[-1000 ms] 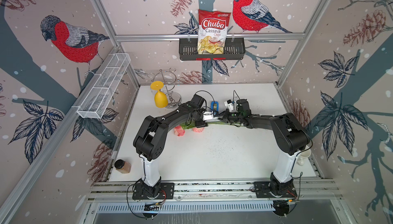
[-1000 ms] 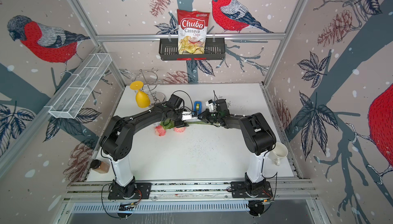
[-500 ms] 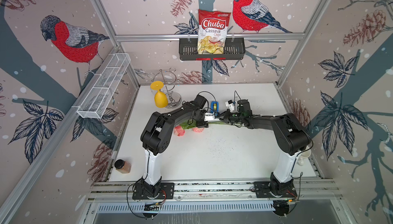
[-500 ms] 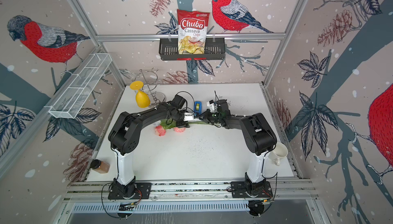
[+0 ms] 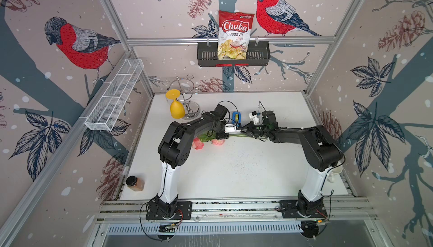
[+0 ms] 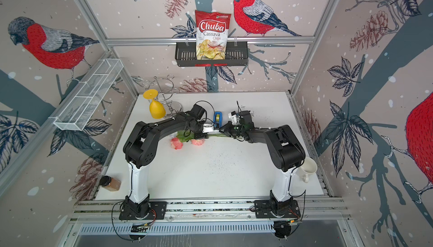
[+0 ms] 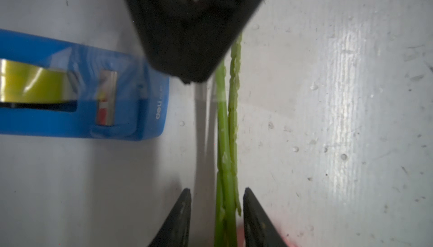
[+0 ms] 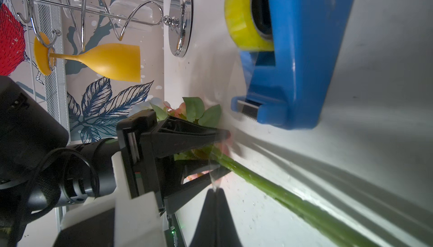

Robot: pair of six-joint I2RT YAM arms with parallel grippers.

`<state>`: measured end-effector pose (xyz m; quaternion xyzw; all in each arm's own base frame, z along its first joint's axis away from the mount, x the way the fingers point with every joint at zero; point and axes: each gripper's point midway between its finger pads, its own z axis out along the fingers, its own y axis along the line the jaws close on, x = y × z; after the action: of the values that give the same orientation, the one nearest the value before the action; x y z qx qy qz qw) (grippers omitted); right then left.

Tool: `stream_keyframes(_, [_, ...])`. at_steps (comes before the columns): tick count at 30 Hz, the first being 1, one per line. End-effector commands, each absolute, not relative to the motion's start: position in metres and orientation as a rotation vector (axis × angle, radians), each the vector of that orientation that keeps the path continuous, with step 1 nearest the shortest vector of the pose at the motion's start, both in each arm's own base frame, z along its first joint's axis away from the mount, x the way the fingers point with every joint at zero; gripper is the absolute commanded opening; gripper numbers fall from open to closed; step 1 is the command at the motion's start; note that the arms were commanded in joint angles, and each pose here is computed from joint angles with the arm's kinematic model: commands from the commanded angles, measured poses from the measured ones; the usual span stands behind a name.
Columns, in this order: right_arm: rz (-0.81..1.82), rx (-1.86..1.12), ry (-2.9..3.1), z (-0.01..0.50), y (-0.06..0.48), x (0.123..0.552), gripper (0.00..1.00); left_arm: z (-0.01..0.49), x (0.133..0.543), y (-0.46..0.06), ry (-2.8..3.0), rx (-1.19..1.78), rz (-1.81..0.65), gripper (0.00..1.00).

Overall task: Wrap bouquets with tape
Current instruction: Pick up the unwrapped bouquet from the center of the board.

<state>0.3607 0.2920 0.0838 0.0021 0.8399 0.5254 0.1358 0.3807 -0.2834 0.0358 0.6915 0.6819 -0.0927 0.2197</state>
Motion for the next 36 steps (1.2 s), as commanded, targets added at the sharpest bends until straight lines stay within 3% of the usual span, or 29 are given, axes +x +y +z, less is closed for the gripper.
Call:
stream_keyframes(1, [1.565,-0.016,2.433,0.089,0.296,0.353,0.0,0.031,0.384,-0.28,1.912,1.9,-0.246,0.35])
stream_keyframes(10, [1.57,-0.032,2.438,0.088,0.3,0.347,0.0,0.036,0.39,-0.284,1.918,1.867,-0.256,0.06])
stream_keyframes(13, [1.568,-0.042,2.442,0.088,0.302,0.344,0.0,0.046,0.389,-0.285,1.91,1.857,-0.278,0.0])
stream_keyframes(36, [1.419,-0.044,2.486,0.068,0.301,0.332,0.0,0.085,0.382,-0.299,1.823,1.822,-0.374,0.0])
